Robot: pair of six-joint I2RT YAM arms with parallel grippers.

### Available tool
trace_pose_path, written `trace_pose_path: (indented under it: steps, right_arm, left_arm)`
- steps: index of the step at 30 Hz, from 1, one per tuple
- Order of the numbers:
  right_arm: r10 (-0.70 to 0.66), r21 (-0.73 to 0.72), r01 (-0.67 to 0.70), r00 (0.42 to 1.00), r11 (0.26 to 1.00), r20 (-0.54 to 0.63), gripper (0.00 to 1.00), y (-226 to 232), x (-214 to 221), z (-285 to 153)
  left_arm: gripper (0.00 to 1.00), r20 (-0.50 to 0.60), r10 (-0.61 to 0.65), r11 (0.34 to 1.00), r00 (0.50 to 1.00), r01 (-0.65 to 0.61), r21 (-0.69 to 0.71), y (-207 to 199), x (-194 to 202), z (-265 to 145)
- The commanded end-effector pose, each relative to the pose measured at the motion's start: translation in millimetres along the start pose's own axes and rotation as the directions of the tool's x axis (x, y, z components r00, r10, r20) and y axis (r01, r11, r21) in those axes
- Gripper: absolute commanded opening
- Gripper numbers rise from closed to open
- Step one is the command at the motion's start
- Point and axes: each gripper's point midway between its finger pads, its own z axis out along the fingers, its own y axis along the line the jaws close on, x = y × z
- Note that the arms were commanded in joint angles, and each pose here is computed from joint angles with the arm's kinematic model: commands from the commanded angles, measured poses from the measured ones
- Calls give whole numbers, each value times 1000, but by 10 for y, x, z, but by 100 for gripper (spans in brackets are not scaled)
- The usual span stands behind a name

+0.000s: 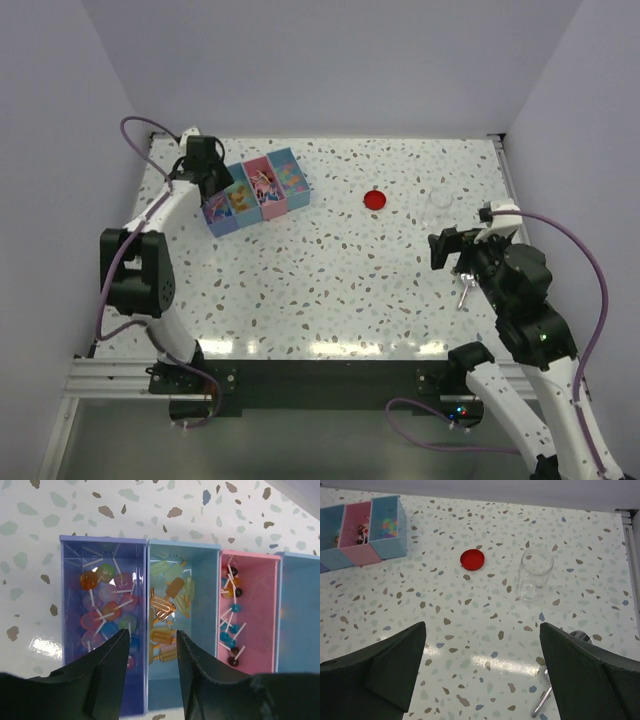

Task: Pack the candies
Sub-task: Move the storage box to the center of the board.

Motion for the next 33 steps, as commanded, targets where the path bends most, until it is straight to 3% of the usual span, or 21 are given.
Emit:
trace_pose_path:
  steps: [1, 3, 10, 13, 17, 22, 25, 29, 33]
  right_arm:
    - [11, -33, -12, 1000, 999, -17, 99, 96, -46, 169]
    - [9, -50, -11, 999, 999, -51, 99, 142, -21, 266]
    - [8, -114, -20, 994, 993, -106, 99, 298, 61, 512]
    - [6, -119, -22, 991, 993, -133, 99, 320, 97, 589]
    - [2, -133, -26, 985, 991, -175, 99, 352, 171, 617]
    - [-13, -162, -21, 979, 987, -202, 99, 381, 248, 523]
    - [-25, -197, -15, 979, 980, -201, 99, 419, 242, 400]
    - [-13, -217, -41, 971, 975, -238, 99, 451, 359, 256]
    - [40, -255, -96, 975, 962, -217, 99, 529, 403, 94]
  left_arm:
    - [47, 9, -3, 999, 1000, 3, -46, -24, -117, 245]
    - [40, 10, 23, 996, 1000, -22, -82, 9, -140, 345]
    - [37, -44, 63, 987, 997, -69, -148, 103, 62, 730]
    - [29, -49, 67, 987, 996, -74, -142, 90, 92, 792]
    - [0, -57, 64, 986, 996, -72, -150, 97, 129, 777]
    - [0, -53, 9, 978, 999, -20, -209, 156, 200, 456]
    - [0, -60, -75, 957, 995, 55, -285, 235, 419, 178]
    - [0, -72, -99, 949, 993, 72, -306, 142, 650, -84]
    - [0, -153, -157, 925, 976, 91, -369, 219, 1050, -369]
